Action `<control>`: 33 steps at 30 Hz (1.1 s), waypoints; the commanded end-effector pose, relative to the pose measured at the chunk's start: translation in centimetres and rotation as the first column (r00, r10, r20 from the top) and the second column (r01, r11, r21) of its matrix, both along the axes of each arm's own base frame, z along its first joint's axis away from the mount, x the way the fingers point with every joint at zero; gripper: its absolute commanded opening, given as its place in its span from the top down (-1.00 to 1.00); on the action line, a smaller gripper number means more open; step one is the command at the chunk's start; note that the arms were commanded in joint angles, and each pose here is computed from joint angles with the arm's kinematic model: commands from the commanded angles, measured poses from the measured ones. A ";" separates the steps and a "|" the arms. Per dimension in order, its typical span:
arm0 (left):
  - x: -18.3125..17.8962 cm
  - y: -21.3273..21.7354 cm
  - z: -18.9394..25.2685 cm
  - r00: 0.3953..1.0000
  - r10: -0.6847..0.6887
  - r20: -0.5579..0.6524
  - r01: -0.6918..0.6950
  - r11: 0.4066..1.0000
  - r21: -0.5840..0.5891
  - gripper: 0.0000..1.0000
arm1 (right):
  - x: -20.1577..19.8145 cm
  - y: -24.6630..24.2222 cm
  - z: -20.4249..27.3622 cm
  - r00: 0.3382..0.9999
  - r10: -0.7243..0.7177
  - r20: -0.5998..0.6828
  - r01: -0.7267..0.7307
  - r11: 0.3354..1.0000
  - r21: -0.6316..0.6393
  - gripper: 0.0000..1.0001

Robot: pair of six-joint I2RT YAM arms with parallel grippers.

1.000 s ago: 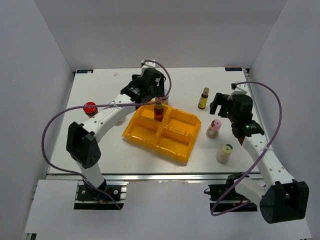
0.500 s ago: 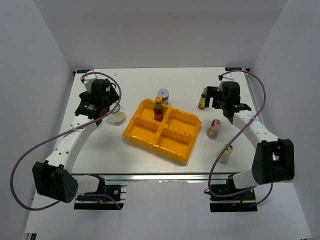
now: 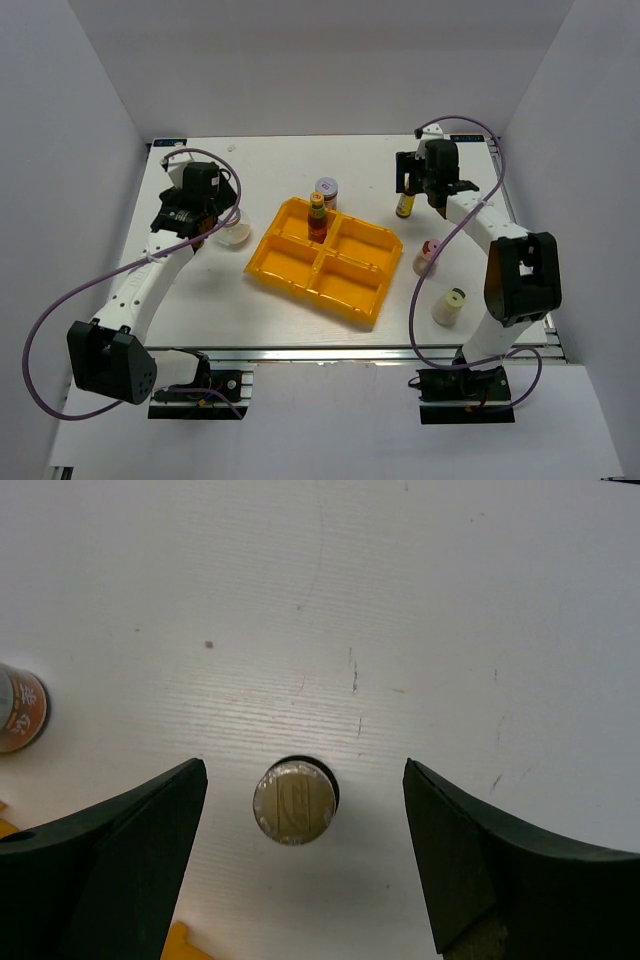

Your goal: Organize the condiment bottles

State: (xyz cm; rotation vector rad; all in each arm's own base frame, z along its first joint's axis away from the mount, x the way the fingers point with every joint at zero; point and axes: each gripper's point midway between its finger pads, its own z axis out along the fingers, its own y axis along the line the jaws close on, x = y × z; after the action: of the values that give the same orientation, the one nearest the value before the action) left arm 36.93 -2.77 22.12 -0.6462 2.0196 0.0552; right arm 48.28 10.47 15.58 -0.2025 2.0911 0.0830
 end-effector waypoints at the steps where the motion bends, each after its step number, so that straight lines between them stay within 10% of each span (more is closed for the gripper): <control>1: 0.0 0.3 0.3 1.000 0.005 0.020 -0.005 1.000 -0.011 -0.96 | 2.0 0.5 2.4 0.998 0.008 0.059 -0.008 1.000 0.000 -0.67; 16: 0.2 0.5 0.4 1.000 0.000 0.029 0.000 1.000 -0.018 -0.96 | 2.4 -0.7 0.4 0.994 -0.095 -0.062 0.094 0.995 -0.025 -0.32; 33: -0.1 0.7 0.9 0.999 0.001 0.047 0.000 1.000 -0.022 -0.96 | 2.3 0.6 4.6 0.999 -0.053 0.007 0.054 0.998 -0.019 0.86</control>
State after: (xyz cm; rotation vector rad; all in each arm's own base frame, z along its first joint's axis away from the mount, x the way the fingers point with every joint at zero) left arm 37.14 -2.28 21.82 -0.6577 2.0171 0.0424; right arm 49.71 10.21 14.03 -0.1430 2.2235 0.0151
